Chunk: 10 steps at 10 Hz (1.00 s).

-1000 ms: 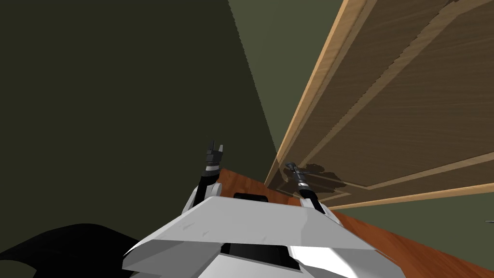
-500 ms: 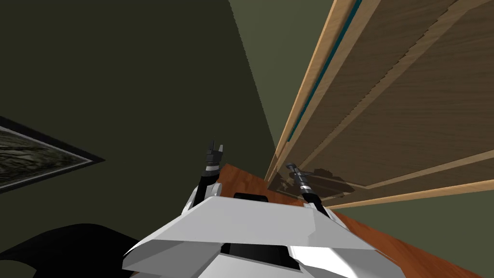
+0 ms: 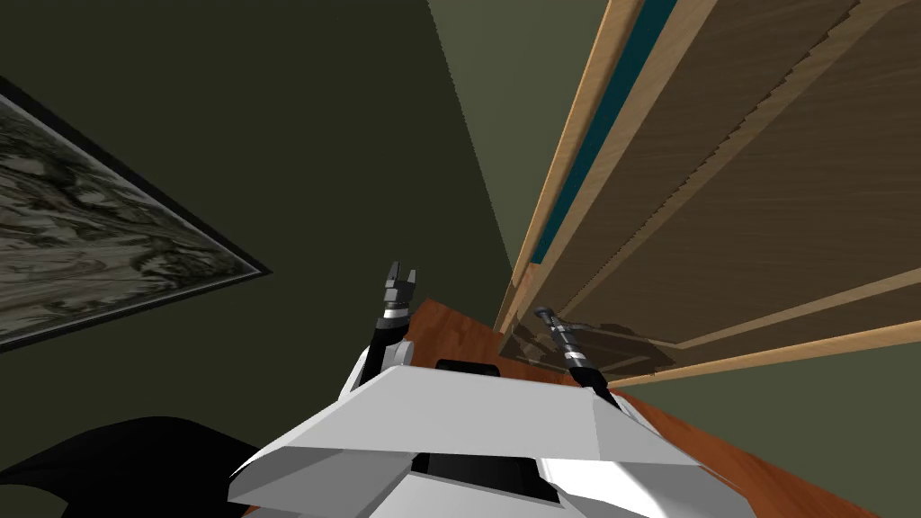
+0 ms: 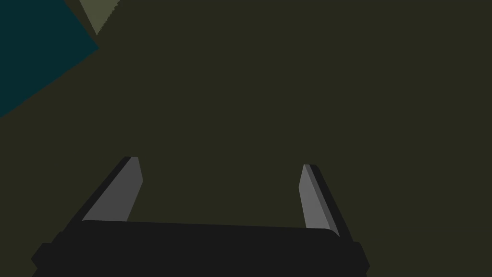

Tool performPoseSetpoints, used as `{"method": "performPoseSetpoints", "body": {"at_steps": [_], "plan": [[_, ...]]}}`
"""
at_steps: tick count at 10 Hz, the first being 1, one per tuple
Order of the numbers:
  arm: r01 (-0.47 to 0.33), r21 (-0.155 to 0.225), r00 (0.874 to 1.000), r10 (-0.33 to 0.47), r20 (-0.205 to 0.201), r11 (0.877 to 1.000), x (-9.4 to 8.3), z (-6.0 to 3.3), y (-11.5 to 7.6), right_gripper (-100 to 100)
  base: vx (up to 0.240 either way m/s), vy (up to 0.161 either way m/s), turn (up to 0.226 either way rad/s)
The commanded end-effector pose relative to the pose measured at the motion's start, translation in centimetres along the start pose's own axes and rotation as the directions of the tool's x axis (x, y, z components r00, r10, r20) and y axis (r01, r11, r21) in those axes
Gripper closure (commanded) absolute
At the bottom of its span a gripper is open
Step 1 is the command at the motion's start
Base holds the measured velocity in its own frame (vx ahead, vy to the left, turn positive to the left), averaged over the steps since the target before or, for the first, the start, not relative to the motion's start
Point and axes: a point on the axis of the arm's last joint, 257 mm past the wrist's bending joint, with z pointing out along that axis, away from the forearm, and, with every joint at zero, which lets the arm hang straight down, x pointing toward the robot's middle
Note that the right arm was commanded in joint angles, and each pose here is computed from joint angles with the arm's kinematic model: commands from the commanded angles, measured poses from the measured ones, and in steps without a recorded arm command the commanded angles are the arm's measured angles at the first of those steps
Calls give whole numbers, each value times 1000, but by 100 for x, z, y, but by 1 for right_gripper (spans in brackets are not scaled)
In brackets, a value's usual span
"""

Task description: Pull the door open

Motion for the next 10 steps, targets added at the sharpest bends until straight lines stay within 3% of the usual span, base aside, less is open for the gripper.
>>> {"method": "performPoseSetpoints", "body": {"at_steps": [1,7,8,9,10], "plan": [[1,-6,1000,-1,-14,1000,-9,-57,3,100,-205,-75,142],[4,-14,997,-5,-77,1000,-82,-383,18,100,-208,-59,142],[0,-12,997,-1,-73,1000,-46,-338,-7,100,-114,-31,43],[-2,-13,996,1,-89,1000,-63,-462,-22,100,-166,-59,200],[-1,-15,995,0,-95,1000,-83,-517,-20,100,-258,-86,229]]}}
